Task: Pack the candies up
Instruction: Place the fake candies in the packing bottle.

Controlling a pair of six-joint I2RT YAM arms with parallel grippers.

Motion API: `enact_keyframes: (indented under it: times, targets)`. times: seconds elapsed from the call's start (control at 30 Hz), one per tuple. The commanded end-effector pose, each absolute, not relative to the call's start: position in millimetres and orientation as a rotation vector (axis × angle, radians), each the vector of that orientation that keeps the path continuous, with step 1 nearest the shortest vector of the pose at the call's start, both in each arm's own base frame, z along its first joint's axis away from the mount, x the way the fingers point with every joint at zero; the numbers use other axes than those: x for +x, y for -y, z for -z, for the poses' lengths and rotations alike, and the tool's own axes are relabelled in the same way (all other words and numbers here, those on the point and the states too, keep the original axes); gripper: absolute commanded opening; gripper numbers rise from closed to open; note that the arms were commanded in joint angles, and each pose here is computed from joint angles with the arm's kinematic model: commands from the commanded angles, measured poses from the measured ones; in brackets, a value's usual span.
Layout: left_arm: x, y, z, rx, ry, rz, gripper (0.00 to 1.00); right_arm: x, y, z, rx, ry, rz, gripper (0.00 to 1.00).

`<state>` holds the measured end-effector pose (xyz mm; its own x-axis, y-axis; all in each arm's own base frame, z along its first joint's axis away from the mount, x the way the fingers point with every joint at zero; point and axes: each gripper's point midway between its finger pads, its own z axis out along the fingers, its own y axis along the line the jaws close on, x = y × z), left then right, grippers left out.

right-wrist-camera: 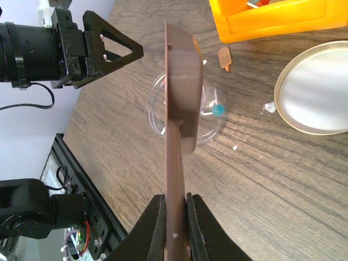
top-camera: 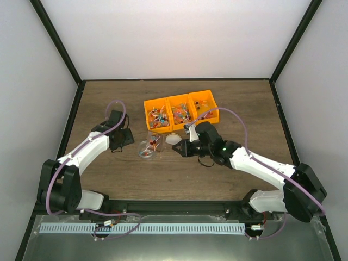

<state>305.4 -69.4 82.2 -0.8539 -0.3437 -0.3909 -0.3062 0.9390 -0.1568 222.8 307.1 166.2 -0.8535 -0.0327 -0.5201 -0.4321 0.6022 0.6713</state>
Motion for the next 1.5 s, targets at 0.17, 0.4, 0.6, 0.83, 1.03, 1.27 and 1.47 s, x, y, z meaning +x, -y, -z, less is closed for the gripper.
enact_keyframes:
  times: [0.17,0.4,0.6,0.83,1.03,1.27,1.47]
  targets:
    - [305,69,-84,-0.472,-2.656,0.146,0.63,230,-316,-185,-0.443,-2.329,-0.978,0.01]
    - [307,70,-86,-0.475,-2.652,0.149,0.63,230,-317,-195,-0.489,-2.302,-0.910,0.01]
    - [308,70,-84,-0.474,-2.656,0.147,0.64,223,-326,-196,-0.562,-2.292,-0.831,0.01]
    - [311,71,-86,-0.476,-2.652,0.148,0.64,218,-330,-199,-0.605,-2.279,-0.724,0.01]
    - [312,72,-85,-0.481,-2.654,0.150,0.64,221,-329,-212,-0.607,-2.227,-0.710,0.01]
    - [331,83,-102,-0.510,-2.610,0.228,0.64,240,-313,-241,-0.355,-2.193,-0.779,0.01]
    - [366,110,-124,-0.491,-2.589,0.240,0.61,288,-246,-275,0.204,-2.107,-0.958,0.01]
